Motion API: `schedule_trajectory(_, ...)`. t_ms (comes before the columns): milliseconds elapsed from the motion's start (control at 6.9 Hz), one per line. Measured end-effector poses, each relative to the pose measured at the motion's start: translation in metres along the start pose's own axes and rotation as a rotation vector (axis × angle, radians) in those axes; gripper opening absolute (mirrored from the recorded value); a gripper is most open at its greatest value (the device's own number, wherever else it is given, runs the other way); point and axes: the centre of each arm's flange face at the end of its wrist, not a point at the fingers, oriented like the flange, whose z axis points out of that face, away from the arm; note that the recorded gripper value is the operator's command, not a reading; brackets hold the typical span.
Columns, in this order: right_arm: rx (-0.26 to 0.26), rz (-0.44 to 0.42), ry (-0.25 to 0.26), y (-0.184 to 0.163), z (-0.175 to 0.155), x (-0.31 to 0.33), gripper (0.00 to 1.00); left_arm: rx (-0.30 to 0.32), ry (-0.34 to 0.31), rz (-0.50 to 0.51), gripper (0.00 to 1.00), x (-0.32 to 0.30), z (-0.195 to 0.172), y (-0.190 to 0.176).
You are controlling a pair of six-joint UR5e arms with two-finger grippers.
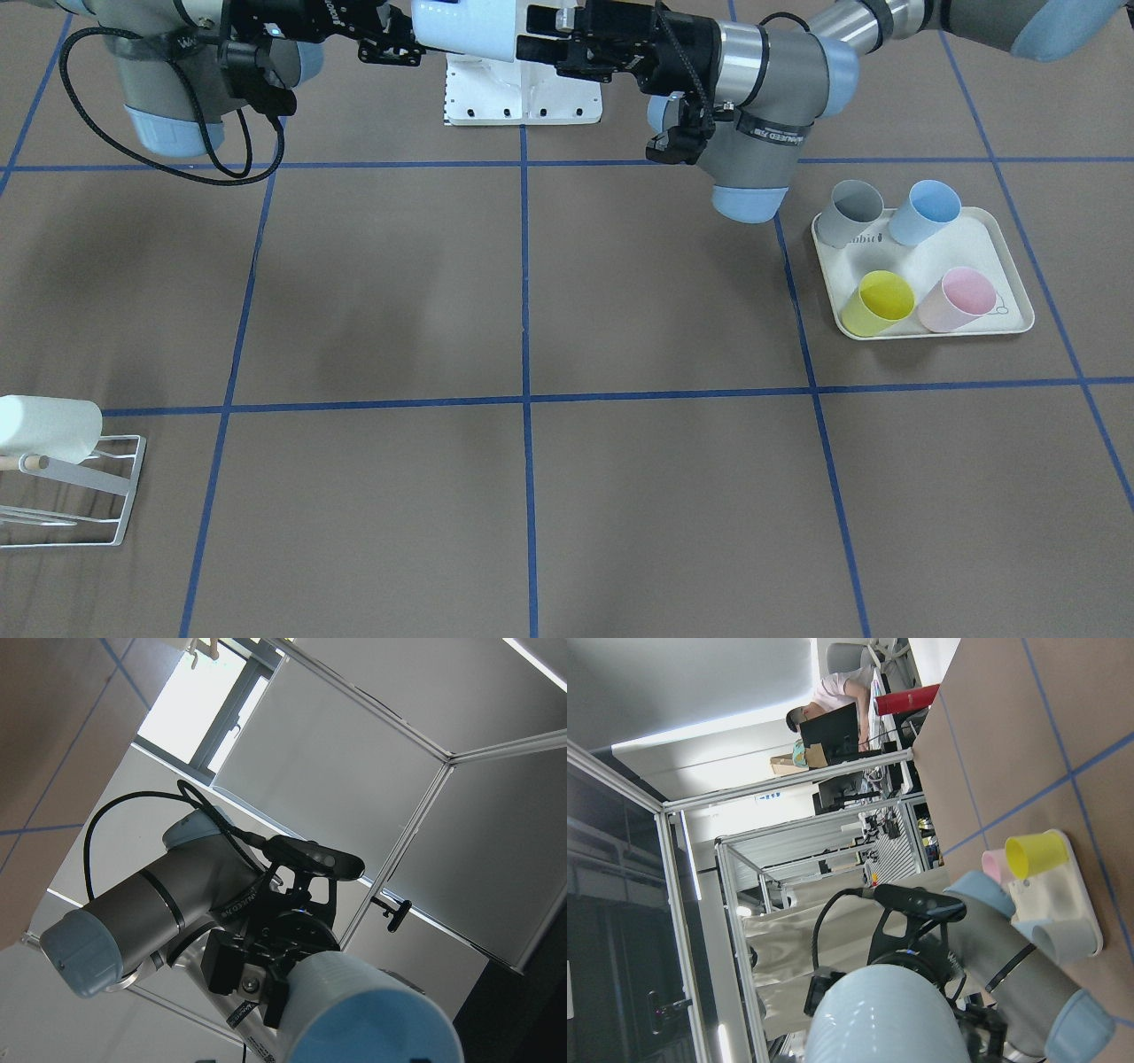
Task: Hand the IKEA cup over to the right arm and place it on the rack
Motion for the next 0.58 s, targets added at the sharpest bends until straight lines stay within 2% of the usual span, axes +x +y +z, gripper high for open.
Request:
schedule_trajectory(145,0.047,-0.041,0.059,-0.020,-0.008,0.008,0.00,0.043,-0.022,0.116,0.78,0.003,-0.022,-0.011)
schedule_trajectory(290,0.089,-0.099,0.149,-0.037,-0.019,0.018,0.00,0.082,-0.051,0.210,0.78,0.011,-0.043,-0.024)
schedule_trajectory(435,0.136,-0.169,0.250,-0.055,-0.033,0.026,0.00,0.113,-0.126,0.312,0.78,0.024,-0.065,-0.040)
schedule_trajectory(580,0.188,-0.241,0.348,-0.074,-0.050,0.034,0.00,0.139,-0.234,0.428,0.78,0.037,-0.082,-0.056)
